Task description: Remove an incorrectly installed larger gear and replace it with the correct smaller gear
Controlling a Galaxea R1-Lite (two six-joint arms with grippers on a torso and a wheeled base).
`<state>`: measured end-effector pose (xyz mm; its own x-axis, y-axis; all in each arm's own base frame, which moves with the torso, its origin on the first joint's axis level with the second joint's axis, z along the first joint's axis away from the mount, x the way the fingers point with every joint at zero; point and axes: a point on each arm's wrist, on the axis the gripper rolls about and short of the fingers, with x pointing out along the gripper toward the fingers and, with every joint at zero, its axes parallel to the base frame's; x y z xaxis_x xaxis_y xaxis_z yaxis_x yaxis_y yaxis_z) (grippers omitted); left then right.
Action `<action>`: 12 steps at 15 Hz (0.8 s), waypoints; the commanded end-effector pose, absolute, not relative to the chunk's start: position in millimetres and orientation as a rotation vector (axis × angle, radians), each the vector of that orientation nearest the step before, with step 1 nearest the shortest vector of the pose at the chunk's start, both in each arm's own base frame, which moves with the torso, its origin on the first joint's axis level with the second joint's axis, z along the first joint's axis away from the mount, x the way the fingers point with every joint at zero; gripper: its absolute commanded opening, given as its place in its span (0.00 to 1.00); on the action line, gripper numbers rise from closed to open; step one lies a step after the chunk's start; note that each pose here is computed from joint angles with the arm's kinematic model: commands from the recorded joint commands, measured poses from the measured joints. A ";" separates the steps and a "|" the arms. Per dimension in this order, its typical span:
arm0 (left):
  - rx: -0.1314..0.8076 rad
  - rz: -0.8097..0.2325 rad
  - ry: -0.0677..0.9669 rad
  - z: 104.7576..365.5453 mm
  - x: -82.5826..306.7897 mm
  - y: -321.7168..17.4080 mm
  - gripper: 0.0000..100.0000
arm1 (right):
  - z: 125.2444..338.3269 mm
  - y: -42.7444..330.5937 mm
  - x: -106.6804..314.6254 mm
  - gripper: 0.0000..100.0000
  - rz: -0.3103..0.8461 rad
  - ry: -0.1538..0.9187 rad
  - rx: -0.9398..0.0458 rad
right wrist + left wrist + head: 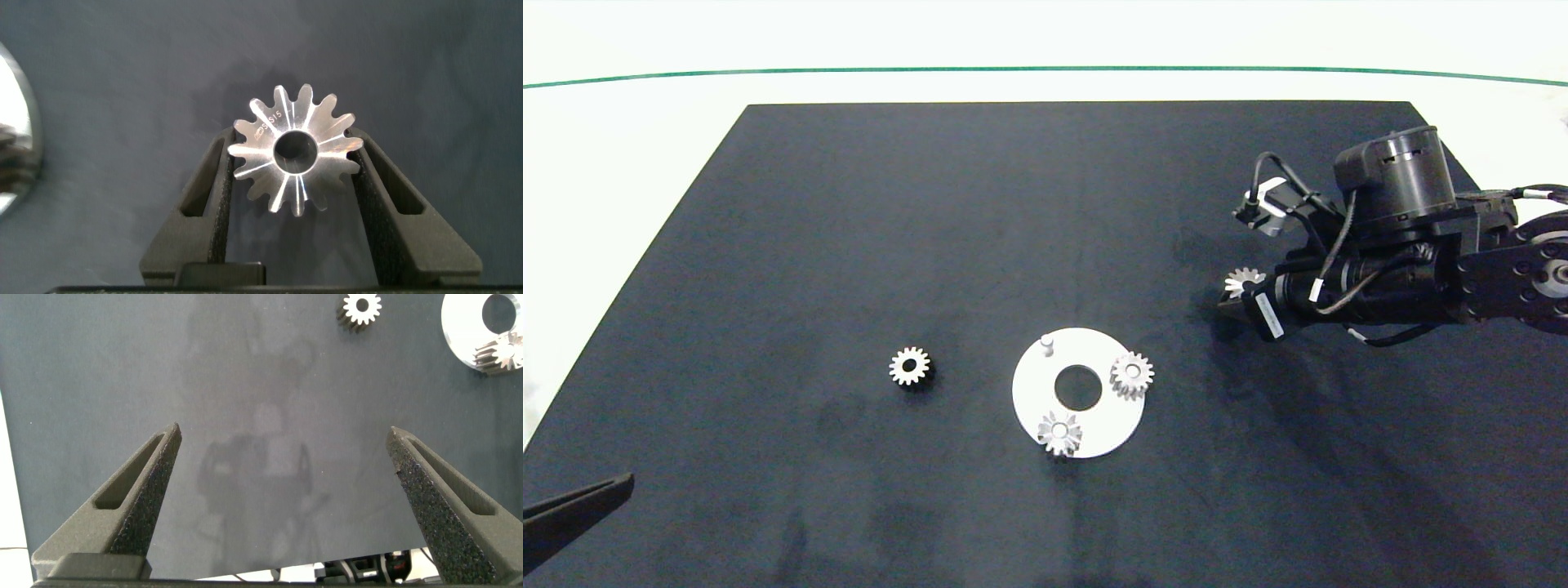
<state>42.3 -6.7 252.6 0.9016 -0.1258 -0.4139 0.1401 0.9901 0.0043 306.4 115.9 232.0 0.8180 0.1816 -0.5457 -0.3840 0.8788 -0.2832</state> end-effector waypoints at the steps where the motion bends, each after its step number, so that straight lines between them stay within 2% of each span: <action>1: 0.035 -0.138 0.431 251.3 42.8 -6.9 1.00 | 226.0 108.9 306.1 0.34 0.299 0.562 -0.376; 6: 0.037 -0.146 0.420 253.1 42.8 -7.1 1.00 | 220.9 106.5 302.6 0.34 0.309 0.585 -0.350; 7: 0.037 -0.146 0.422 253.2 43.1 -7.2 1.00 | 222.4 106.2 301.6 1.00 0.308 0.580 -0.347; 12: 0.039 -0.152 0.440 251.0 45.9 -7.9 1.00 | 221.0 100.8 287.1 1.00 0.322 0.592 -0.346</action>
<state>44.1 -7.6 252.2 0.8985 -0.1400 -0.4160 0.1560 0.9878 0.0044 292.0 102.8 218.7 0.7810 0.1942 -0.5935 -0.3902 0.8938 -0.2209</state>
